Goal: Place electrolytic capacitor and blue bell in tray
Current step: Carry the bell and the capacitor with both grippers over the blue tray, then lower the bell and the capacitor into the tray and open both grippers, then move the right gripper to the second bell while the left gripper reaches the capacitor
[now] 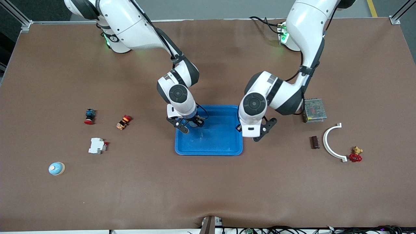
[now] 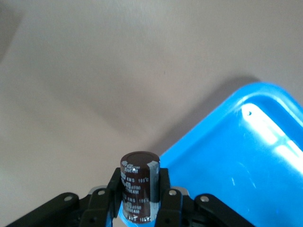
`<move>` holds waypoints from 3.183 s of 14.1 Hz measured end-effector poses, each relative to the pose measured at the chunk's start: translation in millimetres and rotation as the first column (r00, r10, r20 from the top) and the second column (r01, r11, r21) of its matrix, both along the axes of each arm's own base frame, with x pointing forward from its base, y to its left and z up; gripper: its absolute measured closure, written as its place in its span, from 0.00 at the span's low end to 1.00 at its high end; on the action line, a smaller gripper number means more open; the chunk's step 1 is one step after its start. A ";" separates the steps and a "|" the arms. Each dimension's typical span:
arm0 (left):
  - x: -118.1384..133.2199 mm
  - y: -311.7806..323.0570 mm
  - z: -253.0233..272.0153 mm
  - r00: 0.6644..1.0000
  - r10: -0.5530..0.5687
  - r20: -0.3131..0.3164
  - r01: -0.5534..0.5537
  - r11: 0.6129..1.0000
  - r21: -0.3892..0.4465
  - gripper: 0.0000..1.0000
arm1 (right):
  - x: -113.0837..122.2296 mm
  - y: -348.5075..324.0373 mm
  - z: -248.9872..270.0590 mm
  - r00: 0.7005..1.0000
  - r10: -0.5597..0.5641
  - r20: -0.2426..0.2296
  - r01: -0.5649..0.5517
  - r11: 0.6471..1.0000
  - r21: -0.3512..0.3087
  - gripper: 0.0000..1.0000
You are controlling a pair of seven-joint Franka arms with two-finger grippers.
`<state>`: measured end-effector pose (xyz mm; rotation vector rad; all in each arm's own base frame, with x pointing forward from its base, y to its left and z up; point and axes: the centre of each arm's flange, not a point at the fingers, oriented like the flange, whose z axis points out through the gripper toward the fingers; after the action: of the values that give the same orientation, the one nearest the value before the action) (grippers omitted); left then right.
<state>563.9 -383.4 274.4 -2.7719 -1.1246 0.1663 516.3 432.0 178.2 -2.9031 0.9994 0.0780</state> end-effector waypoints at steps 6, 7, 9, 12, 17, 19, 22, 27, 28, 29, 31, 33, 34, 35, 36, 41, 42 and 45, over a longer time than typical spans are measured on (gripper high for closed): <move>-22.4 -41.7 -23.6 0.998 0.038 0.043 -0.037 0.999 -0.016 0.66 | -1.6 1.4 -0.4 1.000 -0.003 0.002 0.003 1.000 0.000 0.30; -27.3 -49.1 -31.6 0.998 0.039 0.047 -0.039 0.999 -0.018 0.66 | -1.4 1.4 -0.7 1.000 -0.013 0.003 0.013 1.000 0.002 0.26; -35.6 -60.8 -46.1 0.998 0.042 0.052 -0.041 0.999 -0.021 0.66 | -2.5 1.2 -2.9 1.000 -0.023 0.003 0.023 1.000 0.002 0.07; -42.0 -66.2 -58.9 0.998 0.039 0.048 -0.038 0.999 -0.016 0.66 | -0.8 2.7 0.4 1.000 -0.024 0.010 0.024 1.000 0.007 0.00; -54.5 -65.0 -75.2 0.999 0.028 0.036 -0.028 1.000 -0.006 0.66 | 13.6 5.2 29.3 1.000 -0.023 -0.009 0.023 1.000 -0.014 0.00; -55.3 -64.5 -76.6 0.999 0.028 0.035 -0.028 1.000 -0.005 0.66 | 27.4 -3.9 54.3 1.000 -0.021 -0.023 0.020 0.999 -0.030 0.00; -56.9 -63.5 -79.0 0.999 0.027 0.030 -0.027 1.000 -0.001 0.66 | 55.3 -42.4 91.2 1.000 0.007 -0.024 -0.008 0.999 -0.032 0.00; -59.0 -62.1 -82.3 0.999 0.027 0.025 -0.027 1.000 0.004 0.66 | 93.8 -134.9 142.3 0.985 0.162 -0.058 -0.165 0.985 -0.049 0.00; -59.6 -61.6 -83.2 0.999 0.026 0.024 -0.027 1.000 0.005 0.66 | 99.0 -151.8 151.2 0.982 0.181 -0.058 -0.184 0.980 -0.069 0.00; -59.9 -61.4 -83.8 0.999 0.026 0.023 -0.026 1.000 0.005 0.66 | 103.9 -168.0 158.3 0.978 0.203 -0.055 -0.207 0.973 -0.097 0.00; -60.1 -61.3 -84.1 0.999 0.026 0.024 -0.026 1.000 0.005 0.61 | 114.1 -199.4 168.9 0.968 0.248 -0.050 -0.252 0.960 -0.125 0.00; -60.3 -61.4 -84.3 0.999 0.026 0.023 -0.026 1.000 0.006 0.44 | 129.1 -245.4 173.7 0.949 0.312 -0.049 -0.316 0.941 -0.124 0.00; -60.6 -61.9 -84.0 0.999 0.025 0.024 -0.025 1.000 0.005 0.36 | 137.2 -276.0 174.1 0.937 0.345 -0.051 -0.348 0.930 -0.119 0.00; -60.6 -62.6 -82.8 0.999 0.024 0.025 -0.024 1.000 0.004 0.27 | 144.2 -308.0 174.1 0.925 0.376 -0.052 -0.379 0.918 -0.114 0.00; -60.6 -63.4 -79.4 0.999 0.023 0.026 -0.023 1.000 0.004 0.16 | 149.8 -338.6 174.5 0.910 0.412 -0.050 -0.415 0.903 -0.110 0.00; -44.7 -42.8 -4.3 1.000 -0.027 0.005 0.027 0.999 0.025 0.00 | 169.5 -446.4 171.1 0.815 0.579 -0.029 -0.579 0.809 -0.103 0.00; -34.6 -27.9 16.7 0.999 -0.047 0.007 0.047 0.999 0.016 0.00 | 175.4 -467.9 165.0 0.799 0.601 -0.029 -0.601 0.793 -0.101 0.00; 2.9 34.3 64.4 0.995 -0.102 0.021 0.103 0.995 -0.019 0.00 | 192.5 -516.3 138.4 0.742 0.670 -0.030 -0.669 0.737 -0.095 0.00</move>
<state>566.8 -349.1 338.8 -2.8466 -0.9875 0.1390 708.8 -84.3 316.6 -3.1842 -0.1114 0.0544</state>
